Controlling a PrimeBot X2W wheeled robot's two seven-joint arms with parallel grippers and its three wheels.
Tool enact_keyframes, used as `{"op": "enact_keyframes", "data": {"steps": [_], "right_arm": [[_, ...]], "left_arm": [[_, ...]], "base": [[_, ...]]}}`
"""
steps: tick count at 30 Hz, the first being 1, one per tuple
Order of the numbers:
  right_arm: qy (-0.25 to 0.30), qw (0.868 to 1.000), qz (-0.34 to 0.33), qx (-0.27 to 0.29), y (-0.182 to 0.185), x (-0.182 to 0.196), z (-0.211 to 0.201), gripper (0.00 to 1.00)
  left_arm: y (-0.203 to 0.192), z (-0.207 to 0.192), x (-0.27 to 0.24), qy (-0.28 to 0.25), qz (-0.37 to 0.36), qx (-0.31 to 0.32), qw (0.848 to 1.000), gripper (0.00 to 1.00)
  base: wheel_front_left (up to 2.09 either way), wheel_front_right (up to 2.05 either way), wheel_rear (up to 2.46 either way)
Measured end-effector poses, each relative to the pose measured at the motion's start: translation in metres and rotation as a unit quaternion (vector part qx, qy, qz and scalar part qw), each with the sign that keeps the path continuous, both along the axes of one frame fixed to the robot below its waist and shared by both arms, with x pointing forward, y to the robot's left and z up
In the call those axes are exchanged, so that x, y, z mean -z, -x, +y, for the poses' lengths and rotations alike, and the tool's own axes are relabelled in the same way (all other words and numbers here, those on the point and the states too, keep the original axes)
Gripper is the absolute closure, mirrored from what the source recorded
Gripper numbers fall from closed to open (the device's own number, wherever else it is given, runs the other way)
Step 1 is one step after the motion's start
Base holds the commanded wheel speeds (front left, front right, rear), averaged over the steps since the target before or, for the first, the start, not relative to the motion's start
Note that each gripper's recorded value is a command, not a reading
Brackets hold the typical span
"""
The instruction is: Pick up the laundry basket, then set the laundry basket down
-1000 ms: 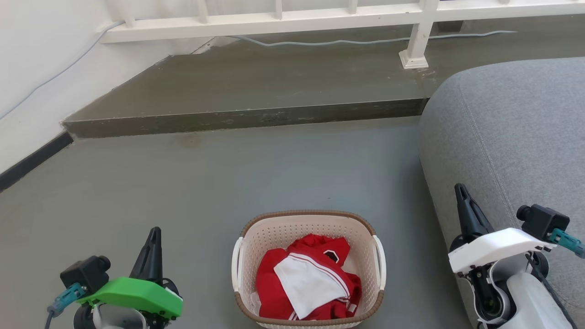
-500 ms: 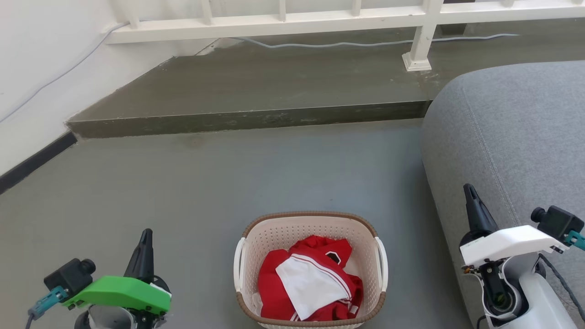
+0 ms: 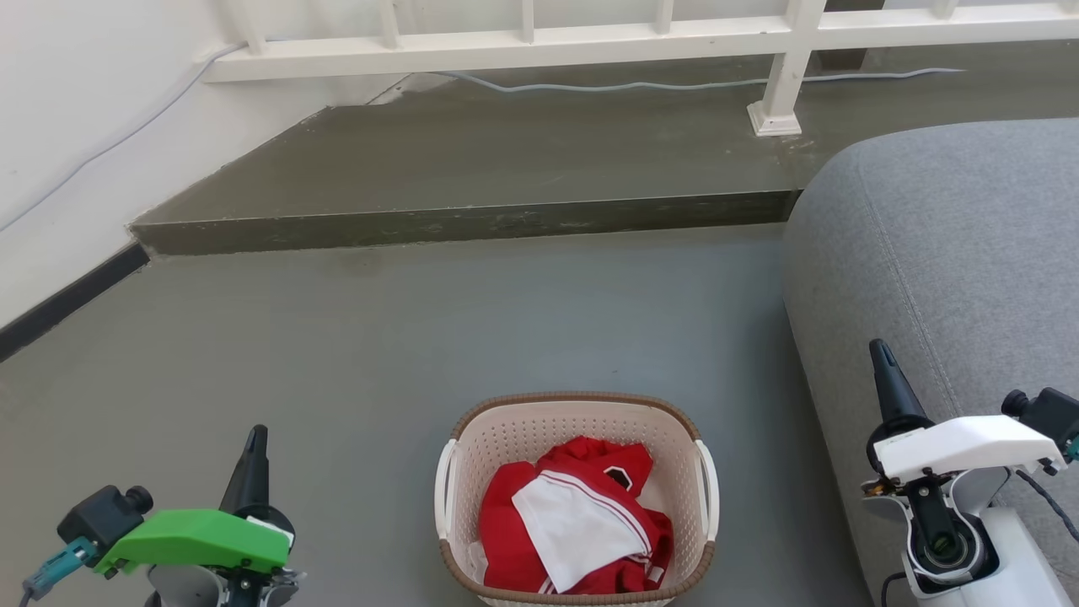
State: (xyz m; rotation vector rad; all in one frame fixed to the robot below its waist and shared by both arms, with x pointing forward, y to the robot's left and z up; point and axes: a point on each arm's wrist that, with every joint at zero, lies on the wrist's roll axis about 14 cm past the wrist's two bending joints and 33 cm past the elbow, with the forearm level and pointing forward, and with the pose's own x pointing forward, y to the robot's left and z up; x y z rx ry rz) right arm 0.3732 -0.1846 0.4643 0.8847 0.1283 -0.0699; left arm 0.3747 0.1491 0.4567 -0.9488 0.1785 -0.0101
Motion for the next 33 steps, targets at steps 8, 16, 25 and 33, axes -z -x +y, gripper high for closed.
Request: {"op": "enact_keyframes", "data": {"steps": [8, 16, 25, 33], "right_arm": [[-0.054, 0.998, 0.001, 0.009, -0.001, -0.001, -0.004, 1.0], [-0.107, 0.994, 0.001, 0.02, -0.002, -0.002, -0.007, 1.0], [-0.164, 0.986, -0.004, 0.028, -0.003, -0.005, -0.011, 1.0], [-0.216, 0.976, -0.007, 0.035, -0.003, -0.007, -0.014, 1.0]], "left_arm": [[0.0, 0.007, -0.001, 0.048, 0.007, -0.016, 0.999, 1.0], [0.001, 0.014, -0.002, 0.094, 0.012, -0.028, 0.995, 1.0], [0.001, 0.019, -0.005, 0.148, 0.012, -0.039, 0.988, 1.0], [0.001, 0.026, -0.009, 0.193, 0.008, -0.049, 0.98, 1.0]], "base": [[0.0, 0.0, 0.0], [0.0, 0.0, 0.0], [0.0, 0.0, 0.0], [0.0, 0.0, 0.0]]}}
